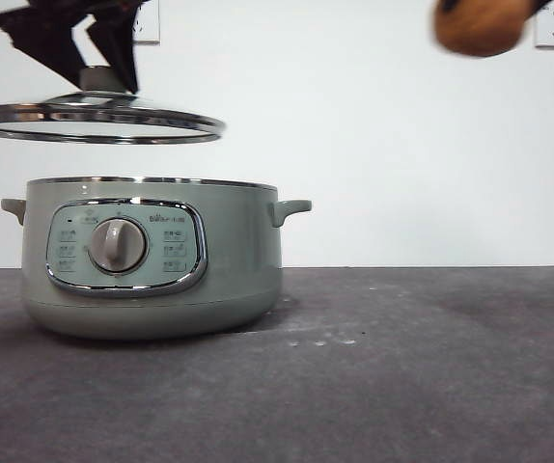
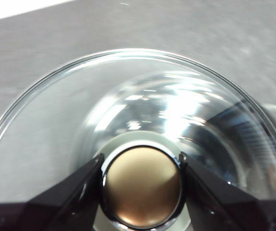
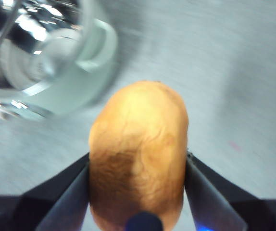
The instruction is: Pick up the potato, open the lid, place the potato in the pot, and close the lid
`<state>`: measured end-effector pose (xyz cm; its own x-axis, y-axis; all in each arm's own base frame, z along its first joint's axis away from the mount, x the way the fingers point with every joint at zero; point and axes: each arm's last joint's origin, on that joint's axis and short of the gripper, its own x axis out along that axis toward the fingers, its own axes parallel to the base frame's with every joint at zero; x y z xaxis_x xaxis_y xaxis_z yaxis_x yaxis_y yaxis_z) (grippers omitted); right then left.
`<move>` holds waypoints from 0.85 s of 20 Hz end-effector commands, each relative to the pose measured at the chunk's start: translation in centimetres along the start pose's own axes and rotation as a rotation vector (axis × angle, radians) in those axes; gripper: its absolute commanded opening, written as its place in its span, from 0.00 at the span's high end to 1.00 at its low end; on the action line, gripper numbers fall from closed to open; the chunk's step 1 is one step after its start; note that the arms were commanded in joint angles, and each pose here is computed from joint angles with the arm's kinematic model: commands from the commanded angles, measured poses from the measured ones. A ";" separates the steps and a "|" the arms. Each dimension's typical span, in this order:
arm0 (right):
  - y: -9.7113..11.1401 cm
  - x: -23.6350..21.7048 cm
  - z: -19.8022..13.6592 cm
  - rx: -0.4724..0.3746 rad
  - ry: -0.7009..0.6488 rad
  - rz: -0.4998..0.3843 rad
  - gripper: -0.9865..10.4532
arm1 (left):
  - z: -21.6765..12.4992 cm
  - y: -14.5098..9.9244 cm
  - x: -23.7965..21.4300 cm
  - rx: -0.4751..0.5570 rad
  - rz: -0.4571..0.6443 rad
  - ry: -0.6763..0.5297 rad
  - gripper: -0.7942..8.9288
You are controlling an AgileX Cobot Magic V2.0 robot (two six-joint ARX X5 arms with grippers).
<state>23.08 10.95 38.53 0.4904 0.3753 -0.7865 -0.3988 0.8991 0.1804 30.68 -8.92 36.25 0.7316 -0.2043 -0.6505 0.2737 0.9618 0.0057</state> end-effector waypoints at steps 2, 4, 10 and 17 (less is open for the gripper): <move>3.1 4.5 1.7 -0.002 0.003 0.076 0.92 | 0.6 2.0 -1.0 -0.010 0.052 -0.072 0.93; 5.2 6.7 3.2 -0.038 0.020 0.114 0.92 | 0.8 3.2 -1.1 -0.033 0.082 -0.101 0.93; 10.4 12.3 8.9 -0.116 0.027 0.166 0.92 | 0.7 7.4 -1.6 -0.110 0.188 -0.130 0.93; 13.0 19.1 11.8 -0.166 0.041 0.166 0.92 | 0.1 11.0 -2.3 -0.178 0.268 -0.138 0.93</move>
<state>36.33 31.86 33.60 0.3888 0.5076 -0.7689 -0.5841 0.7812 0.2204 32.28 2.15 36.98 0.8109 0.0543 -0.5827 -0.0557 0.9983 0.0155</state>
